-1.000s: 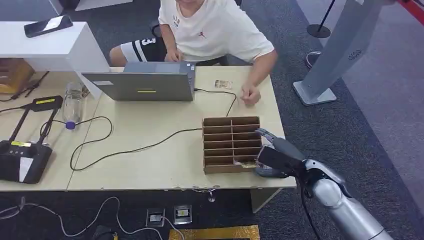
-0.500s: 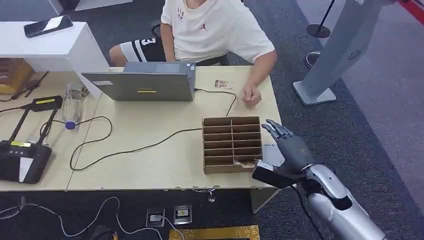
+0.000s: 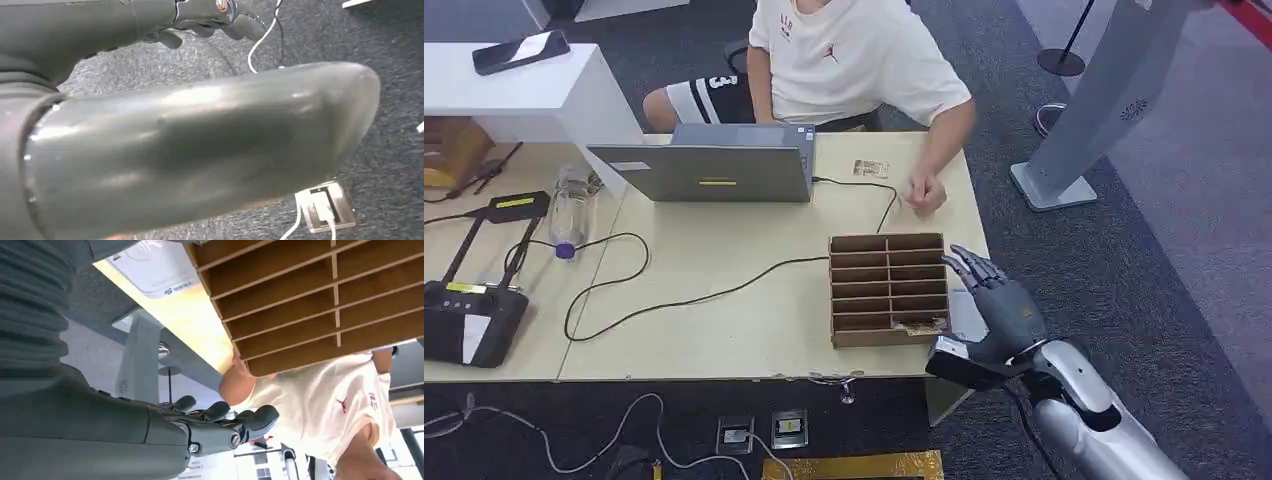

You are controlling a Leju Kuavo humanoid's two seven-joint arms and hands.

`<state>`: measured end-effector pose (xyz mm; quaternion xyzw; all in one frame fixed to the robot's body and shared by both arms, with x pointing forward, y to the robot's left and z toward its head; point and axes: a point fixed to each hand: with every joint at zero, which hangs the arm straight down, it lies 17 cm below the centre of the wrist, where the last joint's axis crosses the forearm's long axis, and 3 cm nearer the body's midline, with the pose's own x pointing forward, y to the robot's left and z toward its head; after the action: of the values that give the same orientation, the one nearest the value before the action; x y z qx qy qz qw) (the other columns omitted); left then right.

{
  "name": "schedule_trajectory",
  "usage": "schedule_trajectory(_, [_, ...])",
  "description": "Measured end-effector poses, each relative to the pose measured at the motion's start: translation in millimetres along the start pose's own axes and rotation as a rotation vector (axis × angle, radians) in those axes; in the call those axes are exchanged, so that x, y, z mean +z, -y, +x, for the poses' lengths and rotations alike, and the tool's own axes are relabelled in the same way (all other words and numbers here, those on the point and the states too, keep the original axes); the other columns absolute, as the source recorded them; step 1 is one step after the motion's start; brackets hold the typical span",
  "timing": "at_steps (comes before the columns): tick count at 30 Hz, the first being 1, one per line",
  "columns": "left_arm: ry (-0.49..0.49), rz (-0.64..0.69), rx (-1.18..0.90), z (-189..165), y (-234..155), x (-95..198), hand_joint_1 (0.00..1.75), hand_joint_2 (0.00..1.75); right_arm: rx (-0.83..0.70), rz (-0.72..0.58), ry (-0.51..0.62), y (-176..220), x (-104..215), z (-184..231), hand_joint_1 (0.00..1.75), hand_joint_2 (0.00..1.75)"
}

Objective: Pass the card to the sensor for recognition and then transmit it.

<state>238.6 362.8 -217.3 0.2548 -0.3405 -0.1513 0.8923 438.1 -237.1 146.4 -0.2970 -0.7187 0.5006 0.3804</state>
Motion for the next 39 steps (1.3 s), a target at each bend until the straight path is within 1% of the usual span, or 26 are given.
schedule_trajectory(8, [0.008, -0.002, -0.004, 3.6, 0.5, -0.9, 0.0, 0.0, -0.016, 0.034, -0.012, -15.3, 5.4, 1.3, 0.0, 1.75])
schedule_trajectory(12, [0.006, -0.001, -0.002, 2.3, 0.6, -0.3, 0.0, 0.0, -0.022, 0.046, -0.053, -23.3, 9.1, -1.8, 0.0, 1.75])
schedule_trajectory(15, [0.005, 0.0, 0.001, 2.3, 0.4, -0.3, 0.0, 0.0, -0.027, 0.065, -0.057, -32.9, 13.2, 2.9, 0.0, 1.75])
schedule_trajectory(27, [0.004, 0.0, 0.004, 1.0, 0.7, 0.3, 0.0, 0.0, -0.044, 0.102, -0.035, -46.1, 15.1, 15.1, 0.0, 1.75])
schedule_trajectory(34, [0.008, -0.003, 0.006, 2.5, 3.0, 1.0, 0.0, 0.0, -0.036, 0.109, 0.018, -47.2, 5.8, 30.3, 0.0, 1.75])
schedule_trajectory(39, [0.009, -0.006, 0.005, 2.9, 3.8, 1.2, 0.0, 0.0, -0.031, 0.107, 0.033, -47.1, 2.3, 35.7, 0.0, 1.75])
